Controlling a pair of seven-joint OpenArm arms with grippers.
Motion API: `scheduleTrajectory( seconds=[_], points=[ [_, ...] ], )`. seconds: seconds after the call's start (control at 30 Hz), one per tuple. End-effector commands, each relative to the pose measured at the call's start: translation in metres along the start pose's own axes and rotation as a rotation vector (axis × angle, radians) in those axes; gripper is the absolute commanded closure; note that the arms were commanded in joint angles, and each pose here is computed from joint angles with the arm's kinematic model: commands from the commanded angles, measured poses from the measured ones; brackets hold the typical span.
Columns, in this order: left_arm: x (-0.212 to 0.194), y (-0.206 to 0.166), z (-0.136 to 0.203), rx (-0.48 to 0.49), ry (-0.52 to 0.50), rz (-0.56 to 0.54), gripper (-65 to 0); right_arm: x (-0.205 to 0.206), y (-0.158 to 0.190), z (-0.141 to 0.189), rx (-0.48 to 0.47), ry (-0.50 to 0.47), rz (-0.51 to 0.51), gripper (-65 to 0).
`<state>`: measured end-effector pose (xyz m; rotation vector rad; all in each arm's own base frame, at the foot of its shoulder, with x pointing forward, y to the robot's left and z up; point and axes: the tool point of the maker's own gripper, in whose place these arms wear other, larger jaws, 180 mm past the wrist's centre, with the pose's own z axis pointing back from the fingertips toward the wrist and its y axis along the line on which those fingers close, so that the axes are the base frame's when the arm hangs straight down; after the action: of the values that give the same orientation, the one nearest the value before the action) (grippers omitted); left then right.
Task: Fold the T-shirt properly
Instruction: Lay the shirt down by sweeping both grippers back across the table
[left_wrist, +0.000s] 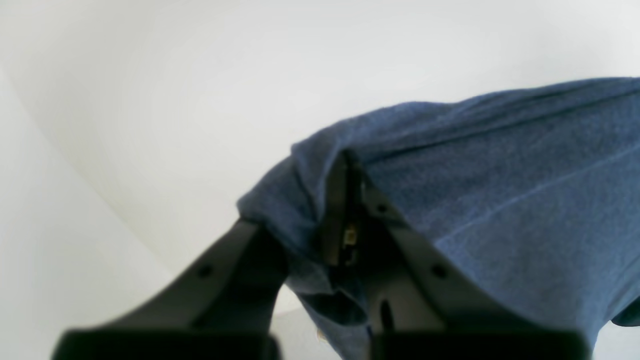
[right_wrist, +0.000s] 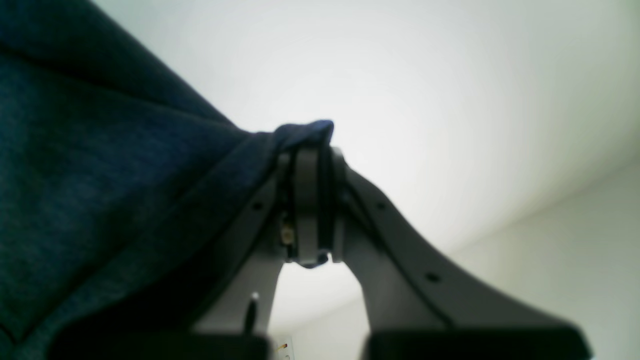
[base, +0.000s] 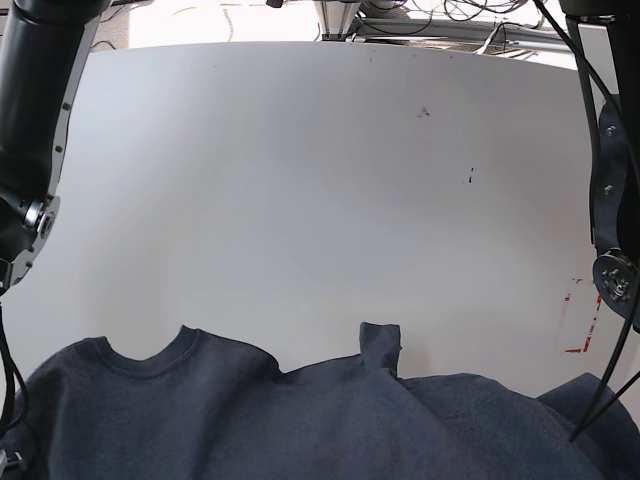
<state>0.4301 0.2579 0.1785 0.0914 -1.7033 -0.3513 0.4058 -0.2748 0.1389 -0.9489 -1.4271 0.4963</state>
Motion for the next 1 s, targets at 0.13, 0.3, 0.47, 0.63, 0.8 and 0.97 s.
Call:
scheduleTrajectory(
  seconds=[0.13, 0.3, 0.47, 0.63, 0.8, 0.97],
  points=[
    [-0.045, -0.004, -0.001, 0.025, 0.084, -0.008, 0.0, -0.057, 0.006, 0.007, -0.027, 0.144, -0.029, -0.2],
    [-0.104, -0.024, 0.000, 0.000, 0.199, -0.016, 0.0, -0.099, 0.036, 0.010, 0.034, 0.230, -0.049, -0.2],
    [-0.152, -0.039, 0.012, -0.010, 0.284, -0.025, 0.0, -0.132, 0.070, 0.016, 0.102, 0.288, -0.087, -0.2],
    [-0.192, -0.061, 0.026, -0.058, 0.323, 0.010, 0.0, -0.171, 0.094, 0.029, 0.146, 0.370, -0.106, -0.2],
    [-0.232, -0.081, 0.044, -0.097, 0.404, 0.005, 0.0, -0.206, 0.127, 0.046, 0.208, 0.460, -0.153, -0.2],
    [-0.274, -0.105, 0.069, -0.149, 0.502, 0.009, 0.0, -0.245, 0.163, 0.073, 0.277, 0.566, -0.196, -0.2]
  ],
)
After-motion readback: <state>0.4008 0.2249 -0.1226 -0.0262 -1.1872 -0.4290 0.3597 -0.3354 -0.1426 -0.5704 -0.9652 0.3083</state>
